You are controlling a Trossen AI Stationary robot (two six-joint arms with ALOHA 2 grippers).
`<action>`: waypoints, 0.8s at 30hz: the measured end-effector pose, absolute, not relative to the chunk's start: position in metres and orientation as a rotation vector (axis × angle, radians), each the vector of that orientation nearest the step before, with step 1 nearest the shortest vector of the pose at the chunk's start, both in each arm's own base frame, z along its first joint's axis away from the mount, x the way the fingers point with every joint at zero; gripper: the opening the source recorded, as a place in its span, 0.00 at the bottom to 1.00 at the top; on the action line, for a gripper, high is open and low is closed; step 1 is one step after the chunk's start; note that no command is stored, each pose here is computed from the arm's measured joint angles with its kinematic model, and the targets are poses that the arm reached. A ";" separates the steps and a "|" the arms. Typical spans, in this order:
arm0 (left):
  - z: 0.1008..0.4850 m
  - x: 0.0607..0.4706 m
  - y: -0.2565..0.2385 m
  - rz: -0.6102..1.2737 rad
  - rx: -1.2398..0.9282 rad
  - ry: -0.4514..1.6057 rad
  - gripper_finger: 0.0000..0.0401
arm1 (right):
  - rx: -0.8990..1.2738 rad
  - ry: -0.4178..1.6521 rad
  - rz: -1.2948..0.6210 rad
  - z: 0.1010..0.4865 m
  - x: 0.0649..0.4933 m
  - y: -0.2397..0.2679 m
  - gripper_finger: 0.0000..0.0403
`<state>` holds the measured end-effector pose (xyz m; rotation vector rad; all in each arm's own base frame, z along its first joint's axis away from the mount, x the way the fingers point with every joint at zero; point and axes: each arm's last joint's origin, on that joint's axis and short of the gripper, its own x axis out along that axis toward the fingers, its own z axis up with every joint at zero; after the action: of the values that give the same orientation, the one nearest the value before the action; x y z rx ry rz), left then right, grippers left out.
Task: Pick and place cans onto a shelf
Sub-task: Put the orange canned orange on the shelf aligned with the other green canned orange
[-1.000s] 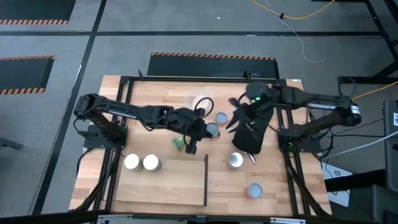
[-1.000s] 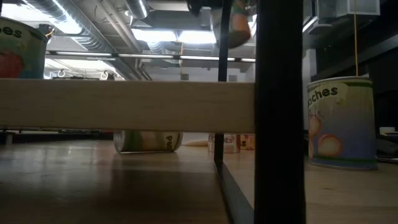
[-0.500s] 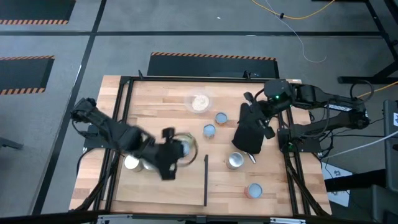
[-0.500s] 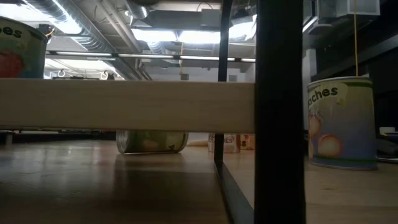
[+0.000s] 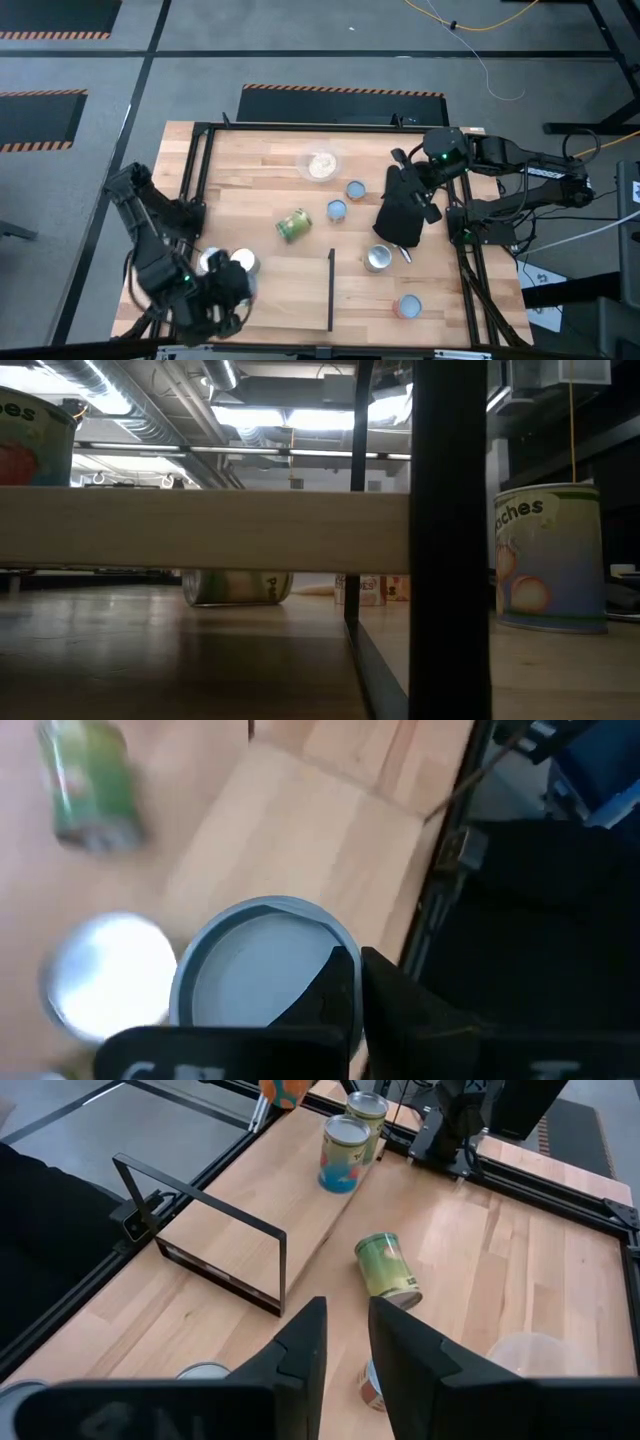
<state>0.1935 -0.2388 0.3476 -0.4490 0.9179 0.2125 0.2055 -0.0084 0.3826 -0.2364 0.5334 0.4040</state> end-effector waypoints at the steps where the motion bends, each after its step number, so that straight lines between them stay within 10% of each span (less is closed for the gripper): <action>1: 0.342 0.190 -0.243 0.224 -0.463 0.928 0.01 | -0.236 0.533 0.404 0.383 0.205 -0.008 0.21; 24: 0.260 0.147 -0.255 0.406 -0.589 1.208 0.01 | -0.233 0.535 0.404 0.382 0.206 -0.008 0.21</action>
<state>0.1471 -0.2550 0.2601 -0.5894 1.2080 0.4056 0.2055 -0.0084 0.3825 -0.2326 0.5351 0.4036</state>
